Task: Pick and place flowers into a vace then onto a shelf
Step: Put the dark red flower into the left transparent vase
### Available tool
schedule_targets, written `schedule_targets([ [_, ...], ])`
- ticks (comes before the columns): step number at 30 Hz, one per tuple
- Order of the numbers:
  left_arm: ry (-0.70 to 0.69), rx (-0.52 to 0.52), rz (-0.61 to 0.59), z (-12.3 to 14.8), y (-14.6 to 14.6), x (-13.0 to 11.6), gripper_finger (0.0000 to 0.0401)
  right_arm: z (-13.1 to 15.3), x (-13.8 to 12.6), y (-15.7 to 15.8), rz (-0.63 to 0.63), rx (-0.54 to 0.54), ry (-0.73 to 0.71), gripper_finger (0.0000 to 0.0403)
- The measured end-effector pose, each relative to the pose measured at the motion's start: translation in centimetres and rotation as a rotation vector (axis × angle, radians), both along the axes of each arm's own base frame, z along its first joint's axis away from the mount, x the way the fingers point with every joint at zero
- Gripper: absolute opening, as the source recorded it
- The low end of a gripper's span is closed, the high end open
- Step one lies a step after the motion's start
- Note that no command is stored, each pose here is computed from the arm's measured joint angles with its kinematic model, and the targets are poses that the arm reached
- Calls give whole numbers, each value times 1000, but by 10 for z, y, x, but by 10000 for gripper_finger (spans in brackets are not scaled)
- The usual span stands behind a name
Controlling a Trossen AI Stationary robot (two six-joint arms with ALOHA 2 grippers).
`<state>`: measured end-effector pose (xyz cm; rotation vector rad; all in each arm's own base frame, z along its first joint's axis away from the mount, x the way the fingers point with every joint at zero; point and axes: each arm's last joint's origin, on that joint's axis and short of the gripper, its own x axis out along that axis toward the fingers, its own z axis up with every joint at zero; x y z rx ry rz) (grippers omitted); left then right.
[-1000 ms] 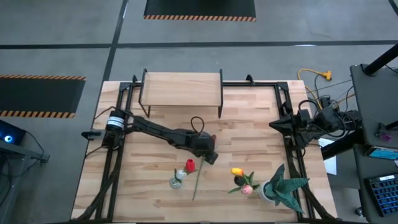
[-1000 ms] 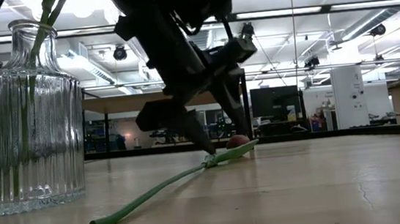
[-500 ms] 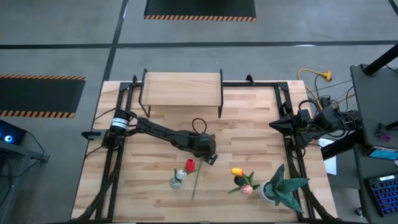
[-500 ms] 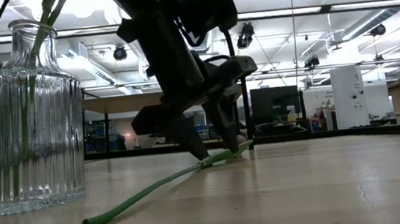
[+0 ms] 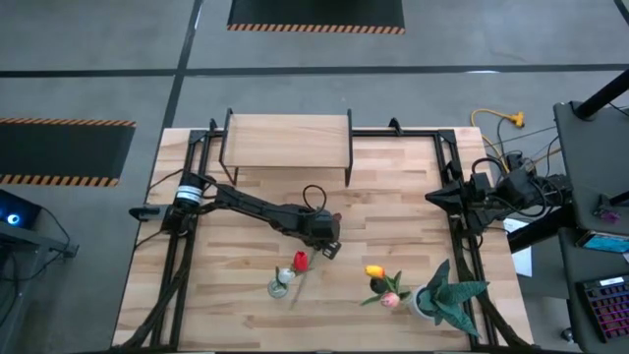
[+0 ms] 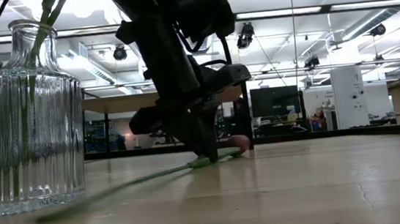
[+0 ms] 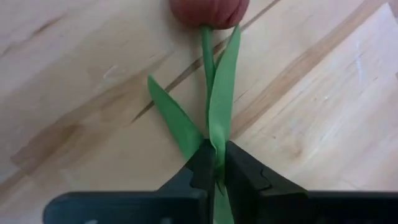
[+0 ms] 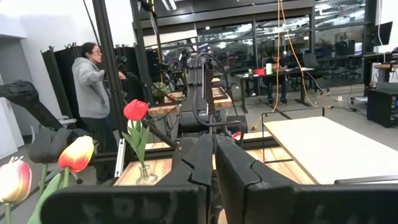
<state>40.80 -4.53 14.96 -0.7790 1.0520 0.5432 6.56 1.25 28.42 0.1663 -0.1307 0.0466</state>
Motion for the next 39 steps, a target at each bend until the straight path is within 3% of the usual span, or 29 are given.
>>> schedule_targets([
  [7, -29, 18, -69, 17, 11, -3, 2, 0, 0, 0, -1, -8, 0, 13],
  [14, -161, 49, -170, 63, 13, 0, 1, 0, 0, 0, -1, -8, 0, 13],
  [21, -368, 128, -277, 135, 13, -1, 0, 0, 0, 0, -1, -4, 0, 13],
  [29, -676, 193, -489, 223, 3, 3, 0, 0, 0, 0, -1, -4, -1, 13],
  [39, -1067, 428, -662, 336, -24, -24, 0, 0, 0, 0, 0, 2, 0, 13],
])
